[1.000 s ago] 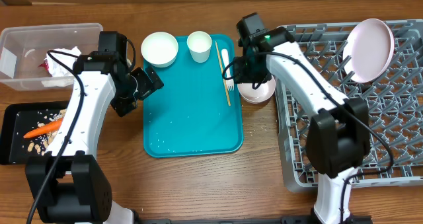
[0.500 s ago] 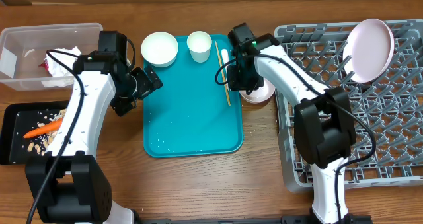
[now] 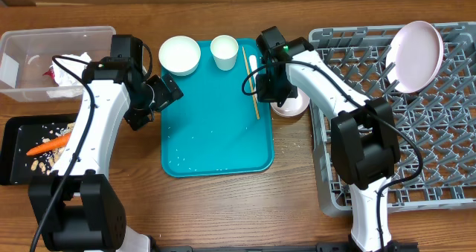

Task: Sort waste into correct bins and load items into the dishwasher rack
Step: 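Swing the held bowl across the rack toward the pink plate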

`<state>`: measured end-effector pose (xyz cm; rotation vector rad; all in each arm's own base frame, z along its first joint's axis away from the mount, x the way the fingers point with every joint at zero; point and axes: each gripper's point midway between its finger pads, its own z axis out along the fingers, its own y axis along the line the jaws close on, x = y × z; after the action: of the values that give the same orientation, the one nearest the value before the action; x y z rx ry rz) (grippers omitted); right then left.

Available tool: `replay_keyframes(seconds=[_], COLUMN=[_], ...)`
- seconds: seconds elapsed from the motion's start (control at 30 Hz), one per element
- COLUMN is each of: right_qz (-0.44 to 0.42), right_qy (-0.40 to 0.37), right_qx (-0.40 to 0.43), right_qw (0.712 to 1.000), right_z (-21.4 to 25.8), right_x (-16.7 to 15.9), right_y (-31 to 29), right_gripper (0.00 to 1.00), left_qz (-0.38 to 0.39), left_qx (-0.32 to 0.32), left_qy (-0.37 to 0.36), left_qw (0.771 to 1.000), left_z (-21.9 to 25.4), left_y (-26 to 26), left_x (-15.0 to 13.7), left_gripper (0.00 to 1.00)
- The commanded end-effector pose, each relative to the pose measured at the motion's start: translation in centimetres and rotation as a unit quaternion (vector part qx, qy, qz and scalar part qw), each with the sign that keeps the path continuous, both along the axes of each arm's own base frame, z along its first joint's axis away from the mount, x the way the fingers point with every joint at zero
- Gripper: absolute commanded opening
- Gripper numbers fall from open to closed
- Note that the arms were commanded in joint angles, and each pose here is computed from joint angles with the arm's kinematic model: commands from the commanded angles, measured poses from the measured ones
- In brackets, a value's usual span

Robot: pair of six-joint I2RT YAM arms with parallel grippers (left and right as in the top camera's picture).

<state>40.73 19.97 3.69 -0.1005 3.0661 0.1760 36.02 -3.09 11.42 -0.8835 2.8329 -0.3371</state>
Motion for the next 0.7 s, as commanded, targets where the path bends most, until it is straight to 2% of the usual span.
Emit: replay_keyframes(seconds=[0.0, 0.2, 0.43, 0.67], right_qz=[-0.008, -0.015, -0.047, -0.074], right_qy=[0.005, -0.019, -0.07, -0.107], right_qx=[0.0, 0.026, 0.061, 0.177], right_qw=[1.0, 0.999, 0.995, 0.976], right_z=[1.2, 6.8, 16.1, 23.7], right_x=[0.2, 1.2, 1.9, 0.9], right_y=[-0.1, 0.0, -2.8, -7.7], right_gripper=[0.04, 0.04, 0.04, 0.04], left_qz=[-0.002, -0.002, -0.002, -0.002], left_qx=[0.009, 0.009, 0.009, 0.009], left_qy=[-0.015, -0.014, -0.014, -0.012], left_qw=[1.0, 1.0, 1.0, 1.0], left_z=[0.8, 0.8, 0.8, 0.7], left_y=[0.2, 0.2, 0.2, 0.2], left_x=[0.4, 0.3, 0.3, 0.2], left_gripper=[1.0, 1.0, 1.0, 1.0])
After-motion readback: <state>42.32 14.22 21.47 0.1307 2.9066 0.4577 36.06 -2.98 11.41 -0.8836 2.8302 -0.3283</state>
